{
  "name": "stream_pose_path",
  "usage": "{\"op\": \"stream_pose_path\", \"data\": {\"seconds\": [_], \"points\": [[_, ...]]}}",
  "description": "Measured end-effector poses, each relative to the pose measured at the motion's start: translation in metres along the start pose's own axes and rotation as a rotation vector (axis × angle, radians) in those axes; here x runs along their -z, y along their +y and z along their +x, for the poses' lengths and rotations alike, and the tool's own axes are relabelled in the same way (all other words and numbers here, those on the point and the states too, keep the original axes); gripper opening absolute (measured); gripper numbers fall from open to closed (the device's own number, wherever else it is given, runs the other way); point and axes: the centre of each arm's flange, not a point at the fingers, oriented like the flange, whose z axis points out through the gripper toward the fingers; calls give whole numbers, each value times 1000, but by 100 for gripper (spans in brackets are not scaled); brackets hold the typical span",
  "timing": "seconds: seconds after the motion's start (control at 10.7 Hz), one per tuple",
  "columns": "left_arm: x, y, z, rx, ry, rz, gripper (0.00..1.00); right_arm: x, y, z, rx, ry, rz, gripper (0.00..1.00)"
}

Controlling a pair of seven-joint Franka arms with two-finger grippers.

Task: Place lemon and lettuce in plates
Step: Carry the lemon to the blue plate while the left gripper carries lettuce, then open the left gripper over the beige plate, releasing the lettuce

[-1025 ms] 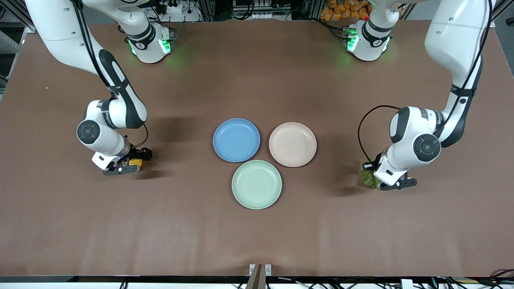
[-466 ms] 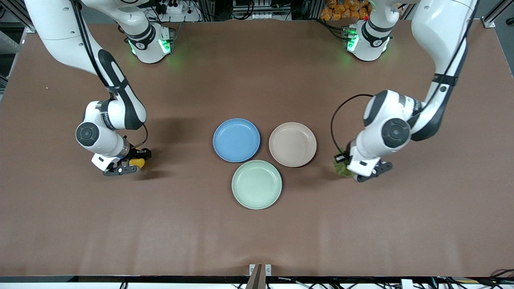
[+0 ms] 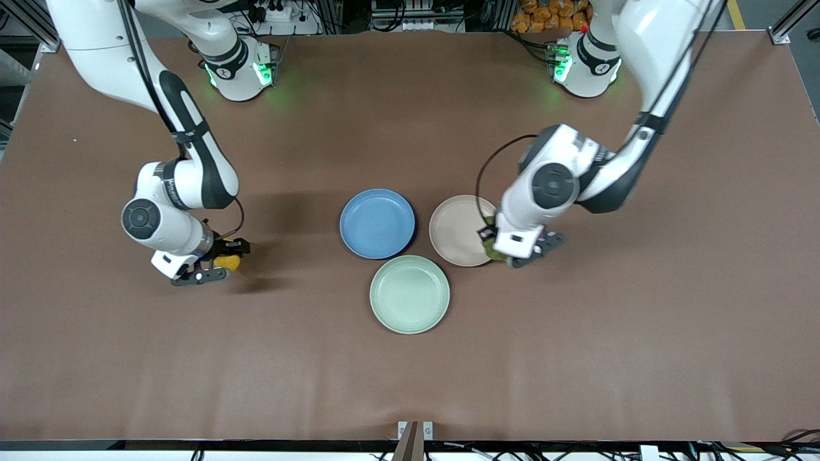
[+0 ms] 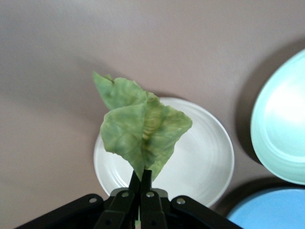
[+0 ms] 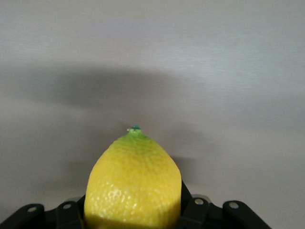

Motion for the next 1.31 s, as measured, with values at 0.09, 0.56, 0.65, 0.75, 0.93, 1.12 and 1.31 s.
{"op": "stream_pose_path", "data": {"seconds": [0.09,0.56,0.65,0.75,0.93,1.12,1.31], "points": [[-8,10,-15,26,-7,7,2,0,-16,1,4,3,17,59],[-32,28,-40,63,-12,35,36,27,-148,13,-46,64,48,59],[-18,32,-32,70,2,15,52,31,-178,10,-52,70,55,59],[3,37,-25,67,27,4,65,32,-205,4,-64,71,63,59],[57,40,-11,43,133,4,87,34,-253,-8,-98,66,83,59],[108,31,-1,-17,229,17,100,31,-286,-21,-110,55,88,59],[155,4,27,-99,271,13,100,17,-300,-29,-106,33,82,59]]}}
